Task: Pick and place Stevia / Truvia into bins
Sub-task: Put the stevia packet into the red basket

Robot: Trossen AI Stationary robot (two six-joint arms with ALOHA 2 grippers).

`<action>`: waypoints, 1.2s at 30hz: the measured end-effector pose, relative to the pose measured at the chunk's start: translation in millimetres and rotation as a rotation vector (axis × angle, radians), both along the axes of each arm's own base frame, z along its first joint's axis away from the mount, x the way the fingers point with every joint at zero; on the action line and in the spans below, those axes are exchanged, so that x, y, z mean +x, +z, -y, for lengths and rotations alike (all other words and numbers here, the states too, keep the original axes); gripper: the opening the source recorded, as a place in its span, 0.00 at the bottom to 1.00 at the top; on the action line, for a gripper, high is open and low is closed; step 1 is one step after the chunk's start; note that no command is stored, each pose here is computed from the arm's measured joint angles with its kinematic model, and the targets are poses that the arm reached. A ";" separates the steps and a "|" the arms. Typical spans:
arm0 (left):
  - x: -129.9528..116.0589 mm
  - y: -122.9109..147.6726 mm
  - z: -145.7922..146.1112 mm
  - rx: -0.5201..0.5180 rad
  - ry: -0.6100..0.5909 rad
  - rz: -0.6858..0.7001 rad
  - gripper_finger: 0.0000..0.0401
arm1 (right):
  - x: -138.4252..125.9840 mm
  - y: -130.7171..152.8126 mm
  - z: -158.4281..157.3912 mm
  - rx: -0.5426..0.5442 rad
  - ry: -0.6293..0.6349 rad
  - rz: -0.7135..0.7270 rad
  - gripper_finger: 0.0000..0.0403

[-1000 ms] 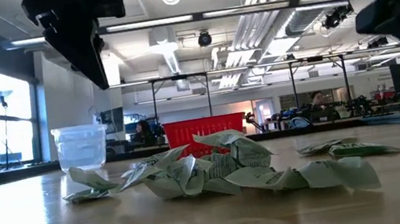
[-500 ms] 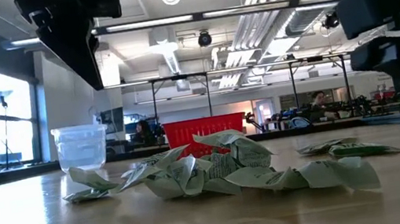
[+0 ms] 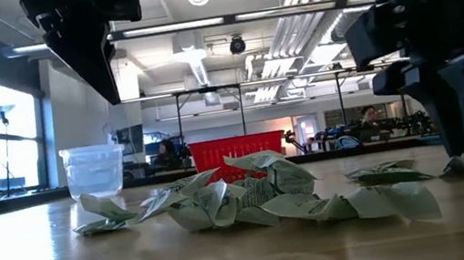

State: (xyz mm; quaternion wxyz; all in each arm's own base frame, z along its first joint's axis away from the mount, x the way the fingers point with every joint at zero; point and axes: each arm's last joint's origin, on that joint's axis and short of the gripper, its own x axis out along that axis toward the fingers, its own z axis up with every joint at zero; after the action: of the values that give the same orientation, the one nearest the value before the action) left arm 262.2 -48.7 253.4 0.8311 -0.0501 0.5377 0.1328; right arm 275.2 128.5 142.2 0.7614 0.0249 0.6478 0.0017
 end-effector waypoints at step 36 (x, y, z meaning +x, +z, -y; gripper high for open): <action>-17.5 -1.4 15.2 0.053 0.004 -0.102 0.43 | 95.5 67.6 131.0 0.096 -0.504 0.358 0.44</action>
State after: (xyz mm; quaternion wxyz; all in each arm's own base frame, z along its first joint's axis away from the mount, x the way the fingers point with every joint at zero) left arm 244.7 -63.8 252.0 0.8035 -0.0221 0.5754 0.1511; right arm 370.7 -2.5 209.8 0.8377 0.2200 0.4761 -0.1524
